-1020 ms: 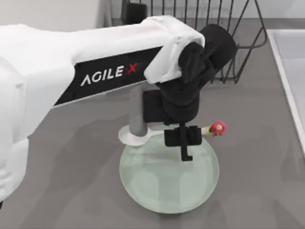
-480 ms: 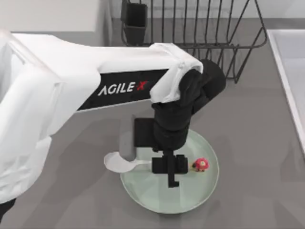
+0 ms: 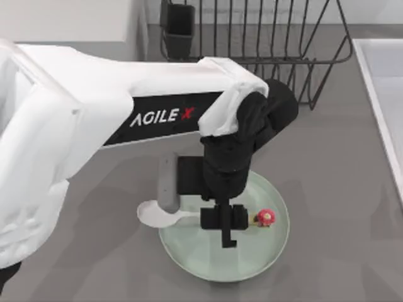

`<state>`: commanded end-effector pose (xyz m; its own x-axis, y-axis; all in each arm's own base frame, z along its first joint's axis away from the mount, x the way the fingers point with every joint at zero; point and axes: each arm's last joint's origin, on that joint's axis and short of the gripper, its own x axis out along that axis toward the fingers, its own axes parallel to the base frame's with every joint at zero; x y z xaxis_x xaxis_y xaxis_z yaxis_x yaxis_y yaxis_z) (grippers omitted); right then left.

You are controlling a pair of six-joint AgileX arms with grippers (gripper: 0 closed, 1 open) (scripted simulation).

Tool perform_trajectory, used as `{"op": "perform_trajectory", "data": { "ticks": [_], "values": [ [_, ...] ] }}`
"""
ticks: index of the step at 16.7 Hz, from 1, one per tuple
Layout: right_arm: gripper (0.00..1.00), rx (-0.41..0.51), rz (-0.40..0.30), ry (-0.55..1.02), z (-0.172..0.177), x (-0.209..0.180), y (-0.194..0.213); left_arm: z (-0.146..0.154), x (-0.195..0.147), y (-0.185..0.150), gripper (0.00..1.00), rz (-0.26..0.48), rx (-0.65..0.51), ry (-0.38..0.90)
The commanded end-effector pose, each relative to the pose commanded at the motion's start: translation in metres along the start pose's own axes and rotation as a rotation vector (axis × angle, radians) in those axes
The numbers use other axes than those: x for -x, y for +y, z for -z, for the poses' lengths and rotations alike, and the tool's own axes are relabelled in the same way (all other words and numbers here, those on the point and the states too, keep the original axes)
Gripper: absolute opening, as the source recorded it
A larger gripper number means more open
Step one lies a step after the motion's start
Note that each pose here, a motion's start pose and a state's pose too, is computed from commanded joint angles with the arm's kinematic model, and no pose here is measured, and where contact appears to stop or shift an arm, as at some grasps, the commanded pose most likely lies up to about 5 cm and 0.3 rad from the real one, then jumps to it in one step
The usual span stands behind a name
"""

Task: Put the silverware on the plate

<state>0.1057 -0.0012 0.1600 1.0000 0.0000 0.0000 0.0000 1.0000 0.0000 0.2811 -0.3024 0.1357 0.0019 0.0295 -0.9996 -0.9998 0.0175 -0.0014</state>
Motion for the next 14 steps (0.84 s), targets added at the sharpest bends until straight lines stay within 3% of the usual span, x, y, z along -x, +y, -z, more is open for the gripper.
{"op": "perform_trajectory", "data": {
  "ticks": [8, 14],
  "values": [
    [1.0, 0.0, 0.0, 0.0, 0.0, 0.0, 0.0, 0.0, 0.0, 0.0, 0.98, 0.0, 0.0, 0.0],
    [1.0, 0.0, 0.0, 0.0, 0.0, 0.0, 0.0, 0.0, 0.0, 0.0, 1.0, 0.0, 0.0, 0.0]
  ]
}}
